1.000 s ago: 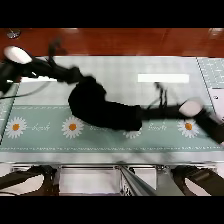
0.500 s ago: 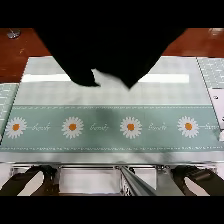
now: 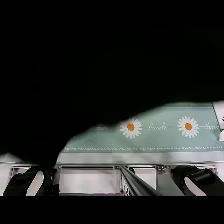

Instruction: Fold the shirts.

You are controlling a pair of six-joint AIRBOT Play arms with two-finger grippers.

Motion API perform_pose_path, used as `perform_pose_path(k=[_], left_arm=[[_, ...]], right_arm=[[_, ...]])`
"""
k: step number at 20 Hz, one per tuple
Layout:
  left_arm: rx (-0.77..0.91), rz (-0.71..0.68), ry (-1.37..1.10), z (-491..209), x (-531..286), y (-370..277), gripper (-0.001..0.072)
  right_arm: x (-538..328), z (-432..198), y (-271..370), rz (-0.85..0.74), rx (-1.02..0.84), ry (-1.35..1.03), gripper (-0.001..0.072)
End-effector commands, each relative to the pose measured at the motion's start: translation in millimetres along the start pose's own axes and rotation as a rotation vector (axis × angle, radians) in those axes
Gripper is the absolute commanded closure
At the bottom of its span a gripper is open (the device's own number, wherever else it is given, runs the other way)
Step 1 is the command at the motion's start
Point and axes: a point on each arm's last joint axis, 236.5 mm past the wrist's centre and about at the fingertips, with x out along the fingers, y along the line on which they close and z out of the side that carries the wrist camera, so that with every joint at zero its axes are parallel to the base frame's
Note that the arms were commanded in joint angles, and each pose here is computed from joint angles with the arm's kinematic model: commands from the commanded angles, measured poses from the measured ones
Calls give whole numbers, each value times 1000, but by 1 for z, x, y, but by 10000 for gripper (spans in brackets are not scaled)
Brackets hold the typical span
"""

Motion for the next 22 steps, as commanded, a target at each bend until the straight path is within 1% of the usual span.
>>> perform_pose_path(k=[1, 4, 5, 7, 9, 10, 12, 14, 16, 18, 19, 20, 21, 22], left_arm=[[-82, -18, 102, -39, 17, 9, 682], [-313, -160, 310, -131, 72, 12, 682], [-391, -167, 375, -170, 91, 22, 682], [-513, -116, 440, -238, 124, 47, 682], [-573, -81, 473, -289, 153, 60, 682], [-581, -81, 489, -309, 171, 61, 682], [-593, -95, 521, -337, 210, 53, 682], [-609, -91, 555, -369, 249, 45, 682], [-631, -81, 609, -403, 278, 40, 682], [-691, -71, 679, -434, 299, 36, 675], [-720, -69, 711, -445, 305, 35, 548], [-731, -80, 743, -451, 308, 35, 166], [-741, -98, 778, -453, 307, 37, 4], [-738, -113, 824, -453, 299, 46, 5]], right_arm=[[13, -35, -6, -9, 31, 120, 686], [66, -104, -24, -14, 125, 333, 686], [87, -136, -36, -36, 148, 425, 686], [123, -196, -80, -176, 176, 579, 686], [153, -233, -134, -365, 174, 659, 686], [173, -248, -153, -410, 181, 677, 686], [219, -282, -171, -391, 263, 700, 686], [260, -319, -193, -375, 389, 706, 686], [298, -351, -209, -339, 551, 676, 685], [327, -380, -222, -304, 709, 636, 685], [336, -394, -228, -300, 778, 629, 684], [338, -407, -238, -306, 841, 627, 526], [334, -416, -249, -311, 889, 635, 112], [321, -420, -259, -310, 892, 660, 95]])
